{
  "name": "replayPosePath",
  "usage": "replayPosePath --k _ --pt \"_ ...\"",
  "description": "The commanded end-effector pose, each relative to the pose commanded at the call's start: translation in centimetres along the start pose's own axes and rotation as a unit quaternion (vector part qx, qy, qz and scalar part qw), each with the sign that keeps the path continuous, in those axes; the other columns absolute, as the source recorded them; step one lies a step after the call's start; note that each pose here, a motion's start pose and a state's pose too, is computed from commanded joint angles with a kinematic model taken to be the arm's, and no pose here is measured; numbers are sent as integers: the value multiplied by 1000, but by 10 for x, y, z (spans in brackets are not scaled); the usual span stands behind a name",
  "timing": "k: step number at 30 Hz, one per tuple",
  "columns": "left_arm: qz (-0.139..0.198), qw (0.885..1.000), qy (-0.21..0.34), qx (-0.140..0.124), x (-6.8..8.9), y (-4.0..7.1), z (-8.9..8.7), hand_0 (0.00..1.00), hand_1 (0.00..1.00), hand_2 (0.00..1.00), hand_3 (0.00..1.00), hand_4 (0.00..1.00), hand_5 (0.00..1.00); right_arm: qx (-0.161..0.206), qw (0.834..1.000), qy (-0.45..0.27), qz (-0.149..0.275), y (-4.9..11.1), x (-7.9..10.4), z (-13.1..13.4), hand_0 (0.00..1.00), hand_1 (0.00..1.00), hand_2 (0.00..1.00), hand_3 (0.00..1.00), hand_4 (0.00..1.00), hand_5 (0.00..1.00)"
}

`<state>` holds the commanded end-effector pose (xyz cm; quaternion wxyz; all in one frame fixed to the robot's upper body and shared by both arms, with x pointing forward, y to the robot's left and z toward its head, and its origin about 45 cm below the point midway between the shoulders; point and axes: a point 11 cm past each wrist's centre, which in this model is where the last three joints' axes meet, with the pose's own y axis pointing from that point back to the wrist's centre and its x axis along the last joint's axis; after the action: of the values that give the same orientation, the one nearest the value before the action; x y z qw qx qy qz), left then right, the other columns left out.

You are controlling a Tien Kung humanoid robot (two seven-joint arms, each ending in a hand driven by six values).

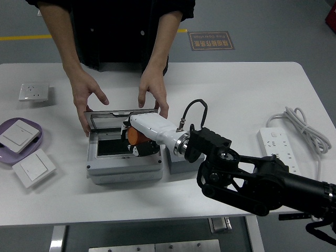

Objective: Pick up the cylinder from the cube,place it in the box,flap close box

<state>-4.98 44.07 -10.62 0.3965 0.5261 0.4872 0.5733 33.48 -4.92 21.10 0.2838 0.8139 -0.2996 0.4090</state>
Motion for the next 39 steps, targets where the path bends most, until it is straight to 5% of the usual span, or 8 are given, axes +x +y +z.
replayPosePath --k 4,5,10,11,17,22,23,39 --pt "0 1000 0 0 0 0 -1 669 682 668 689 693 285 7 1000 -17 8 0 0 -1 731 639 606 608 310 2" --pt "0 1000 0 1 0 0 -1 669 682 667 689 694 285 10 1000 -20 9 0 0 -1 775 693 682 687 290 178" --pt "1 1000 0 0 1 0 0 669 682 667 689 694 285 17 999 -35 13 -1 0 -3 775 693 682 687 290 178" --pt "0 1000 0 0 1 0 0 668 682 665 688 692 280 18 999 -38 13 -1 0 -3 810 724 720 713 478 255" --pt "0 1000 0 -1 1 0 1 669 682 666 688 692 278 23 997 -68 8 -1 -4 -3 819 737 743 770 599 266" --pt "1 1000 -1 -2 1 0 2 669 682 666 688 692 278 25 996 -82 9 -1 -5 -3 819 737 743 770 599 266" --pt "1 1000 -1 -3 1 0 2 669 682 666 687 691 277 26 996 -83 9 -1 -5 -3 825 742 742 811 844 380" --pt "-2 1000 -3 -6 0 0 6 669 682 663 685 682 273 28 993 -111 7 4 -6 -3 828 736 734 810 980 382"
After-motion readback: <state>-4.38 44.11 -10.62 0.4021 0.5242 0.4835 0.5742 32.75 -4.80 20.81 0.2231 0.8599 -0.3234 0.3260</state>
